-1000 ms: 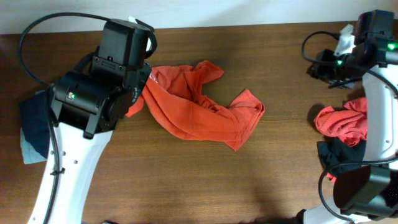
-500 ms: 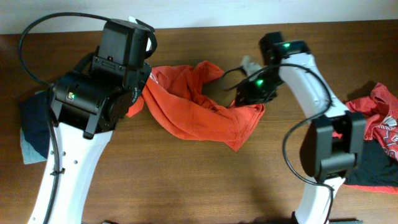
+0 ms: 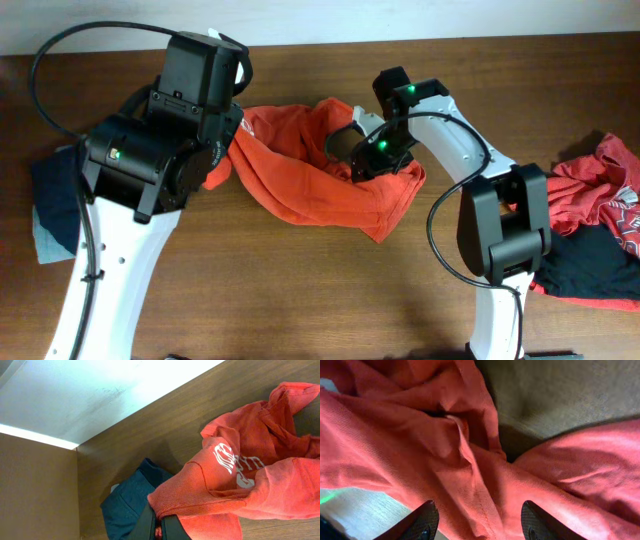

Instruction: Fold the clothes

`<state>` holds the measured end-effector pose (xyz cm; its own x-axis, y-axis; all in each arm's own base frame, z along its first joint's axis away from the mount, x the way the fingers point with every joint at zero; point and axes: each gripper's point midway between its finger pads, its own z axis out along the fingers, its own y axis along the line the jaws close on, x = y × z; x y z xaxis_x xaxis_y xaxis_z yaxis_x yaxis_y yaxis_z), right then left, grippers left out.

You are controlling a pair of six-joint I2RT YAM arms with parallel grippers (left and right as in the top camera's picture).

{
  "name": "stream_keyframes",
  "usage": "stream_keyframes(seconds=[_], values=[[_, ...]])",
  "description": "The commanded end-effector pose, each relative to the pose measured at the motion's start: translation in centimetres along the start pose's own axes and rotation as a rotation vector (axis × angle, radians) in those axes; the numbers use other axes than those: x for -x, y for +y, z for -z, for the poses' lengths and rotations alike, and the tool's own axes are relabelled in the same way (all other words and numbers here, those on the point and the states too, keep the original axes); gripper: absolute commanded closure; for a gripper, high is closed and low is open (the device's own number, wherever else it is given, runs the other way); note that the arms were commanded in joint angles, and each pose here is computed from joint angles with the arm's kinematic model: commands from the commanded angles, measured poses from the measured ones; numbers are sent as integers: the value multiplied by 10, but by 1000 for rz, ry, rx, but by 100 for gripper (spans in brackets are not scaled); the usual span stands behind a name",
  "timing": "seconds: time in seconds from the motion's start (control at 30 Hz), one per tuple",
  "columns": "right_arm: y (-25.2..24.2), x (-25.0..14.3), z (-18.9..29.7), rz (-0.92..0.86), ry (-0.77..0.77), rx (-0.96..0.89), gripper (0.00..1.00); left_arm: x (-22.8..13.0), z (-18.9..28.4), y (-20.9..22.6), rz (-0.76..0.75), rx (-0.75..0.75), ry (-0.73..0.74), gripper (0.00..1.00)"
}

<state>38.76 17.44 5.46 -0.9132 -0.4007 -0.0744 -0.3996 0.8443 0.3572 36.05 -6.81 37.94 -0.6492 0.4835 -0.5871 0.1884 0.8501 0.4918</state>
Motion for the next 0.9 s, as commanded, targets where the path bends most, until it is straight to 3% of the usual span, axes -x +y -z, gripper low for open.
stream_keyframes(seconds=[0.0, 0.13, 0.17, 0.33, 0.53, 0.6, 0.67, 0.77, 0.87], values=[[-7, -17, -21, -35, 62, 1, 48, -1, 7, 6, 2, 5, -17, 100], [6, -23, -23, -50, 75, 84, 93, 0, 7, 6, 3, 5, -17, 100], [8, -22, -19, -48, 65, 86, 96, 0, 7, 6, 2, 5, -18, 100], [4, -3, 39, -51, -89, 44, 96, -2, 7, 6, -9, 9, -13, 100], [-36, -7, 182, -116, -418, -221, 96, -2, 7, 8, -18, 16, -12, 100], [-46, -16, 208, -170, -476, -280, 96, -1, 7, 8, -19, 17, -13, 100], [-82, -46, 262, -405, -597, -431, 96, 0, 7, 10, -15, 24, -19, 100], [-107, -67, 284, -586, -654, -513, 96, 0, 7, 19, -10, 81, -12, 100], [-118, -76, 292, -647, -674, -527, 96, -1, 8, 24, -8, 106, -7, 100]])
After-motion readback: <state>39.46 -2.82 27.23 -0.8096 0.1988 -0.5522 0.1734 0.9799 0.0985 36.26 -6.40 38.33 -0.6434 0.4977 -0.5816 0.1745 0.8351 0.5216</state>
